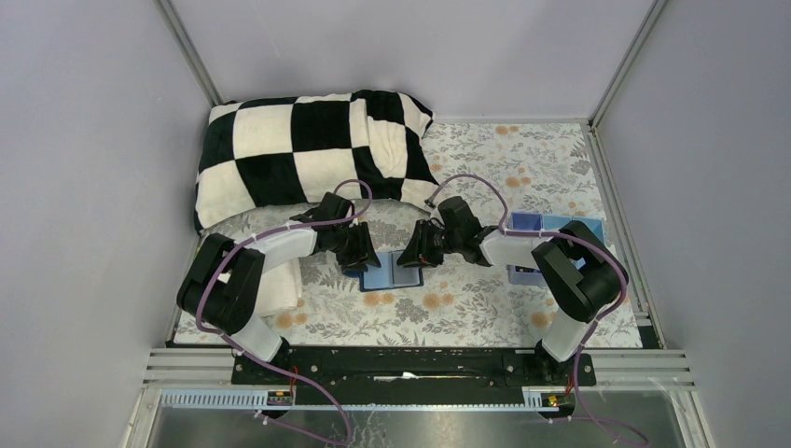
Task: Take the credit cards out of the card holder
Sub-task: Remove the credit card from the card holder.
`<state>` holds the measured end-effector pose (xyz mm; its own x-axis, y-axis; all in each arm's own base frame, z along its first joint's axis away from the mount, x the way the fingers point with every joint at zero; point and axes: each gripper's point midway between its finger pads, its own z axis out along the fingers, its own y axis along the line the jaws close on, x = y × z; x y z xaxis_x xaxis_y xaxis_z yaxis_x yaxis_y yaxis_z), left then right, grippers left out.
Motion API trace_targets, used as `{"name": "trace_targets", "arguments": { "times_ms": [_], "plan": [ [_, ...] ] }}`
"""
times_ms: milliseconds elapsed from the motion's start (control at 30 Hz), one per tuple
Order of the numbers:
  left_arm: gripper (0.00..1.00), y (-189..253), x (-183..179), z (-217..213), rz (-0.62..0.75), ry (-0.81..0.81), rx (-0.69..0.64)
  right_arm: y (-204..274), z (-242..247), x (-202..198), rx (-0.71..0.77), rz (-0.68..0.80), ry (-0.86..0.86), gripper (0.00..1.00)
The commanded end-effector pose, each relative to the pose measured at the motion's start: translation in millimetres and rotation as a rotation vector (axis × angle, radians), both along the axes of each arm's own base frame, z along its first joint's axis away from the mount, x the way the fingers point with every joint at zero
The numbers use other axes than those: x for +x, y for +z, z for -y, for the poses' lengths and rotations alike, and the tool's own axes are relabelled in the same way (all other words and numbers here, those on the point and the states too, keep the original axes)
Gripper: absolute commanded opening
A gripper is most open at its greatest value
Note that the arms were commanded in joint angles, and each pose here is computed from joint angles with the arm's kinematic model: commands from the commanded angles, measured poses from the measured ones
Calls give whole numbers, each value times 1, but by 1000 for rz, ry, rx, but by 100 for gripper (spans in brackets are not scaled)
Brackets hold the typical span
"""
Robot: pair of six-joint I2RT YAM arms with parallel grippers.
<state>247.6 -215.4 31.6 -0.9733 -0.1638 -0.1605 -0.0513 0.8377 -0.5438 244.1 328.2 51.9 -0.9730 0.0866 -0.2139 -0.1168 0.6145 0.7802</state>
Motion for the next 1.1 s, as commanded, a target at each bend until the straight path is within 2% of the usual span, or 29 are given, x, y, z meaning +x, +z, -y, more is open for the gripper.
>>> {"name": "trace_targets", "arguments": {
  "times_ms": [0, 200, 433, 700, 1067],
  "plan": [
    [47, -2, 4, -2, 30, -4, 8, 9, -5, 9, -1, 37, -27, 35],
    [47, -1, 5, -2, 34, -6, 11, -5, 17, 14, -110, 45, -137, 35],
    [47, -1, 6, -2, 32, -7, 11, -15, 25, 16, -177, 27, -157, 36],
    [47, -2, 6, -2, 34, -7, 15, -22, 24, 13, -183, 4, -142, 36],
    [47, -4, 6, -3, 29, -8, 20, -8, 13, 11, -108, 36, -101, 36]
  ]
}}
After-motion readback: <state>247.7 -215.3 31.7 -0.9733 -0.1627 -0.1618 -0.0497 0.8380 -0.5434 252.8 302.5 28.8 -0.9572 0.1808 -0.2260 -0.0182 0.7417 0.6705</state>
